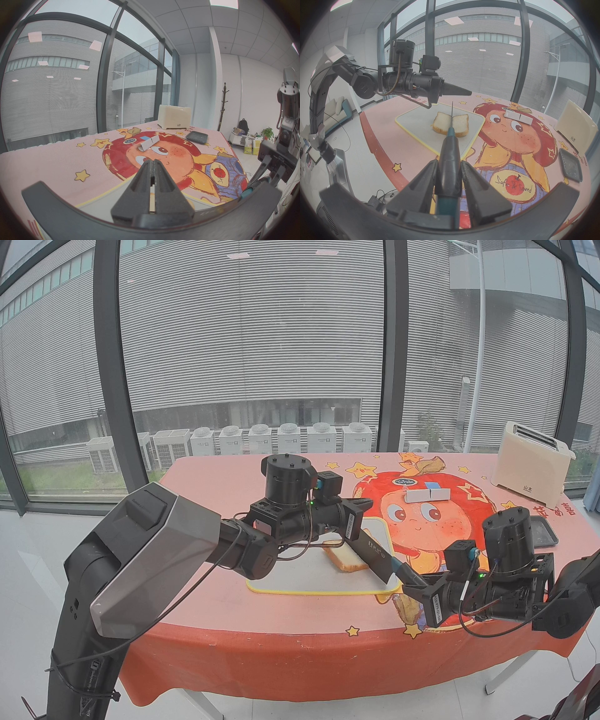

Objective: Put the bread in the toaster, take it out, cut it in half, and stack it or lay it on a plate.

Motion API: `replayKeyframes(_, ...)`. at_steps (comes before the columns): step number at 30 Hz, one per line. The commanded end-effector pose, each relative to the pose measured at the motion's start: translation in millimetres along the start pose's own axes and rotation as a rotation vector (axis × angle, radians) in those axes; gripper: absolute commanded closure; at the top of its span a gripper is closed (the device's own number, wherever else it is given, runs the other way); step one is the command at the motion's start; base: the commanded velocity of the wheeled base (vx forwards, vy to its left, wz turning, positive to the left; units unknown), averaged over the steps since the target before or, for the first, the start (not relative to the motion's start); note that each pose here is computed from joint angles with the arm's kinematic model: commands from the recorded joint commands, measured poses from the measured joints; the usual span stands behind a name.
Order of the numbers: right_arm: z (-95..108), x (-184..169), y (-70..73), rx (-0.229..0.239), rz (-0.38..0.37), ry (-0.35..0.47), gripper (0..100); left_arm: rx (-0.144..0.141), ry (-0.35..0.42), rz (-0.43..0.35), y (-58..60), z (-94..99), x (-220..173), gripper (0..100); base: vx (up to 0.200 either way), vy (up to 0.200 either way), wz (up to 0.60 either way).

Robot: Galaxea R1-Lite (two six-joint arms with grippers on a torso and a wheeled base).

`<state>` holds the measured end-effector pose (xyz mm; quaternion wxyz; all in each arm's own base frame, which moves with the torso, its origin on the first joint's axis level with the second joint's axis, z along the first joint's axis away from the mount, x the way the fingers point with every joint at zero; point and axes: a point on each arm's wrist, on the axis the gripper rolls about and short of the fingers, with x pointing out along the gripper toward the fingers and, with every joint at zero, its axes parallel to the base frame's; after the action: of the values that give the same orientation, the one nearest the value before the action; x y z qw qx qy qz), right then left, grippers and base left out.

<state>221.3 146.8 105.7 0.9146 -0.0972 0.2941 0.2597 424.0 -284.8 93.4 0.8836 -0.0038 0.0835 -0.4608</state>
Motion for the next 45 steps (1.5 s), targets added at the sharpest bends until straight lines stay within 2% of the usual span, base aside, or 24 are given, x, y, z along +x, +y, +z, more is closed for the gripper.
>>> replayKeyframes(1, 1, 1, 0.1, 0.000, 0.000, -0.004, 100, 0.012, -0.027, 0.007, 2.2, 10.1, -4, 100, 0.000, 0.000, 0.00)
replayKeyframes(15, 2, 1, -0.3, 0.001, -0.001, -0.007, 100, -0.001, 0.011, 0.003, 5.1, -10.7, 2, 100, 0.000, 0.000, 0.00)
replayKeyframes(18, 2, 1, -0.3, 0.001, -0.001, -0.010, 100, -0.007, 0.027, 0.006, 7.4, -20.8, 5, 100, 0.000, 0.000, 0.00)
replayKeyframes(25, 4, 2, -0.7, 0.005, -0.002, -0.016, 100, -0.009, 0.034, 0.007, 7.8, -24.3, 6, 100, 0.000, 0.000, 0.00)
replayKeyframes(35, 10, 1, -1.2, 0.011, -0.004, -0.047, 100, -0.015, 0.048, 0.007, 10.9, -41.7, 10, 100, 0.000, 0.000, 0.00)
replayKeyframes(45, -2, 7, 0.3, 0.002, 0.000, 0.011, 100, -0.003, 0.017, 0.002, 8.7, -31.1, 10, 100, 0.000, 0.000, 0.00)
